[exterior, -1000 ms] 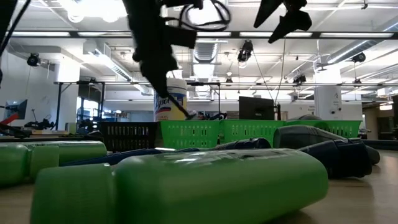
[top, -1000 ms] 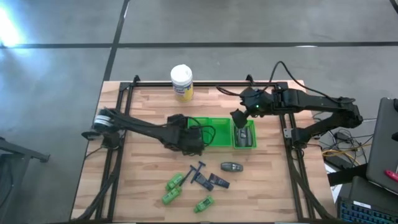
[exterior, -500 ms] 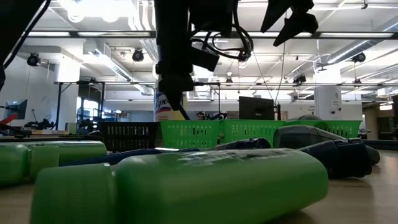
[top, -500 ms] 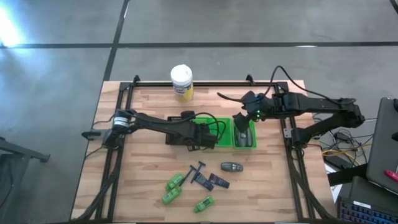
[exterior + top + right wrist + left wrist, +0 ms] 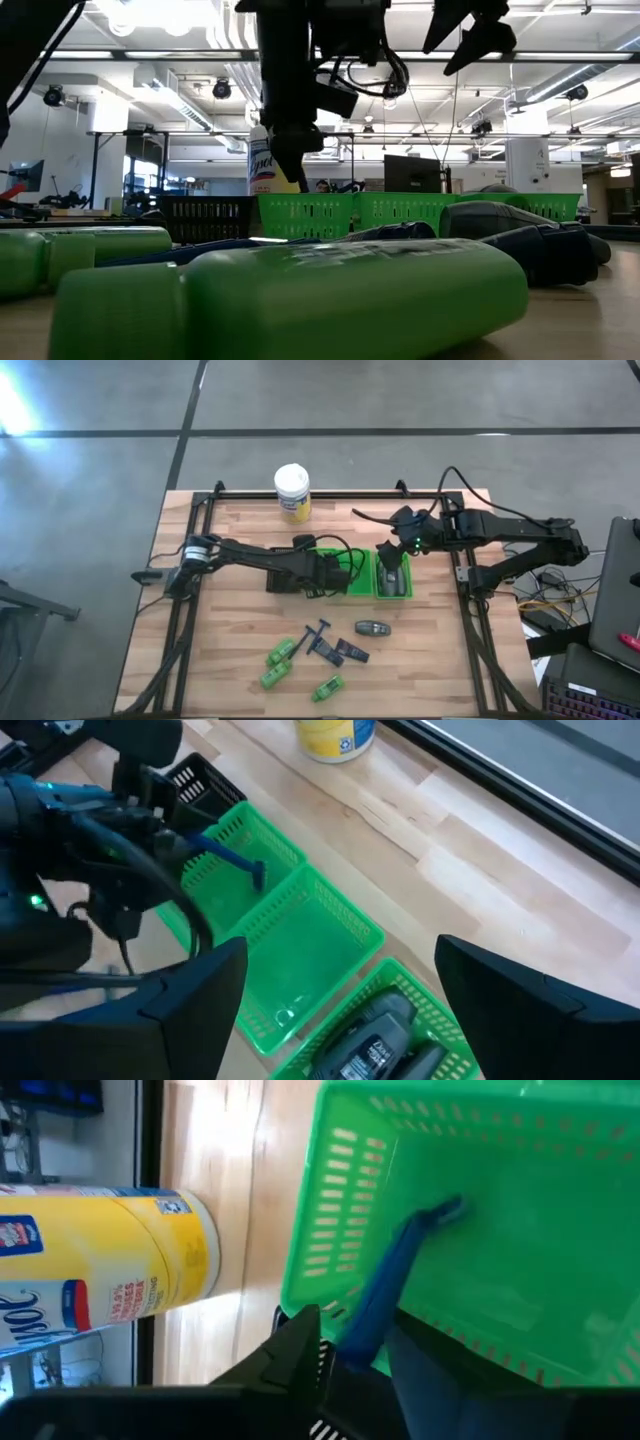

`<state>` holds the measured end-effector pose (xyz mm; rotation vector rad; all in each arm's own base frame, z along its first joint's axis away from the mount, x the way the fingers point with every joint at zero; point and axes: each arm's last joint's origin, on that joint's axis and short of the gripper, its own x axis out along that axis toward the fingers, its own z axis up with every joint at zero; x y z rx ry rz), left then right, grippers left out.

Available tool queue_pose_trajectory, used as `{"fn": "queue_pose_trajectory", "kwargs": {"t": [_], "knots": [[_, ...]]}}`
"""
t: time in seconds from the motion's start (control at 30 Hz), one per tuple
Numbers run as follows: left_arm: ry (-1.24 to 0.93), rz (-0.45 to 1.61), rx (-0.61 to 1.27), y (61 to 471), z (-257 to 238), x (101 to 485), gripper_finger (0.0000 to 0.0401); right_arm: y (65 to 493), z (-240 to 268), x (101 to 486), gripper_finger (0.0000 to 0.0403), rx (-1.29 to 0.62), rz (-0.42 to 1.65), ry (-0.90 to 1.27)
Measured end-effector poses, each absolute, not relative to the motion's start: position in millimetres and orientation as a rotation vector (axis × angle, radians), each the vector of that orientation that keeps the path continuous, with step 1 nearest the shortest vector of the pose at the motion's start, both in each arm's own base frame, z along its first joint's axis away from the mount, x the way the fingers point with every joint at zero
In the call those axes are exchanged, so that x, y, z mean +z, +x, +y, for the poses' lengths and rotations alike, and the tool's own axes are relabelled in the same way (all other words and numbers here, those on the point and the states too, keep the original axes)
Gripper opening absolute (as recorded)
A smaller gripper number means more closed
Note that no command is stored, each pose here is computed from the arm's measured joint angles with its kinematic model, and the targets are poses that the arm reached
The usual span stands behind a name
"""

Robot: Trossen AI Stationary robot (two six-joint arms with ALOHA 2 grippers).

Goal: Pick & Place Travel size toiletries
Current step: Put the razor into the left green bin

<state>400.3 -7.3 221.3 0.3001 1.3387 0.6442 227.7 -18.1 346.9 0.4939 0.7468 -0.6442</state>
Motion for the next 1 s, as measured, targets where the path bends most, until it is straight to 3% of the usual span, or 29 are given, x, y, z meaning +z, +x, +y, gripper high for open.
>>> {"fn": "queue_pose_trajectory", "kwargs": {"t": [0.3,0.6,0.7,0.9,1.0], "knots": [[0.024,1.378,0.387,404.2,-19.1,231.4,0.0164,227.1,-17.9,339.3,0.0335,-0.65,0.777,0.494],[0.074,1.303,0.421,409.4,-19.5,234.1,0.0165,227.1,-17.8,339.3,0.0329,-0.642,0.783,0.482],[0.106,1.276,0.371,406.0,-19.6,246.8,0.0165,225.8,-16.6,337.9,0.032,-0.611,0.817,0.496],[0.214,1.238,0.097,386.2,-39.4,273.4,0.0165,218.0,-9.6,334.2,0.0308,-0.578,0.892,0.475],[0.074,1.242,0.119,376.5,-37.7,273.2,0.0165,214.4,-7.9,331.6,0.0305,-0.582,0.918,0.472]]}}
